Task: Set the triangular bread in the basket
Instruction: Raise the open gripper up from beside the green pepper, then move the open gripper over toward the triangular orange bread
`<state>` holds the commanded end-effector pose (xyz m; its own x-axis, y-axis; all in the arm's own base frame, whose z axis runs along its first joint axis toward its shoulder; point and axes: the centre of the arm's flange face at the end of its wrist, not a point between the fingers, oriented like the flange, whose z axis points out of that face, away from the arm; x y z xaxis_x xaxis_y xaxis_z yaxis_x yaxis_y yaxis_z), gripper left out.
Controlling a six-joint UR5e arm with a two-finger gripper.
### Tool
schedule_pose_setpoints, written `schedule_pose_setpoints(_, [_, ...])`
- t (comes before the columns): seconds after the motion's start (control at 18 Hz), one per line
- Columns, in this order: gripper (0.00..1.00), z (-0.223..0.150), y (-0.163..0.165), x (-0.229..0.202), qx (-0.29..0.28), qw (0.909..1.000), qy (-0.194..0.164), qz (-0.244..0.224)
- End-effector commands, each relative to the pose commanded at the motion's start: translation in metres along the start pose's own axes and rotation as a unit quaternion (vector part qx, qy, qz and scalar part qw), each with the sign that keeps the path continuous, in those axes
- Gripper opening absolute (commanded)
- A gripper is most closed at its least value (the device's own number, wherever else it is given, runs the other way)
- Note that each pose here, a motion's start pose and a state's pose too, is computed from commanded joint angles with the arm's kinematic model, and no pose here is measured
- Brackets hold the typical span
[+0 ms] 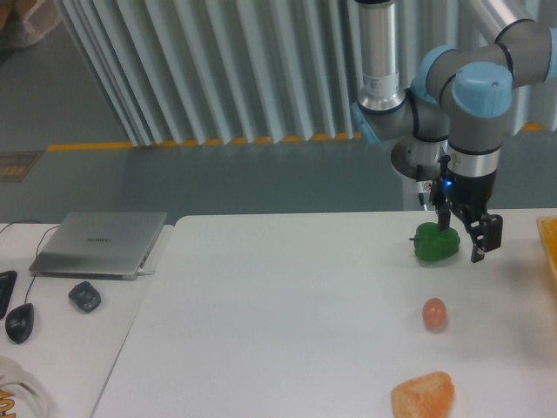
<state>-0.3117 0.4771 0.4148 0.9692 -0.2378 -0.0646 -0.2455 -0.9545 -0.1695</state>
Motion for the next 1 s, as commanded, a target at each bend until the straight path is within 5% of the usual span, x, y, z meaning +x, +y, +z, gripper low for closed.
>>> schedule_pose_setpoints(0.22, [1.00, 0.004, -0.008, -0.001, 0.008, 0.9998, -0.011, -0.014])
schedule_pose_setpoints(0.39, [1.00, 0.005, -0.026, -0.011, 0.027, 0.9880, -0.034, -0.148])
schedule_pose_setpoints(0.5, [1.00, 0.005, -0.037, -0.015, 0.031, 0.9810, -0.041, -0.187])
schedule_pose_setpoints(1.0, [1.00, 0.034, -0.088, -0.012, 0.029, 0.9722, -0.081, -0.218])
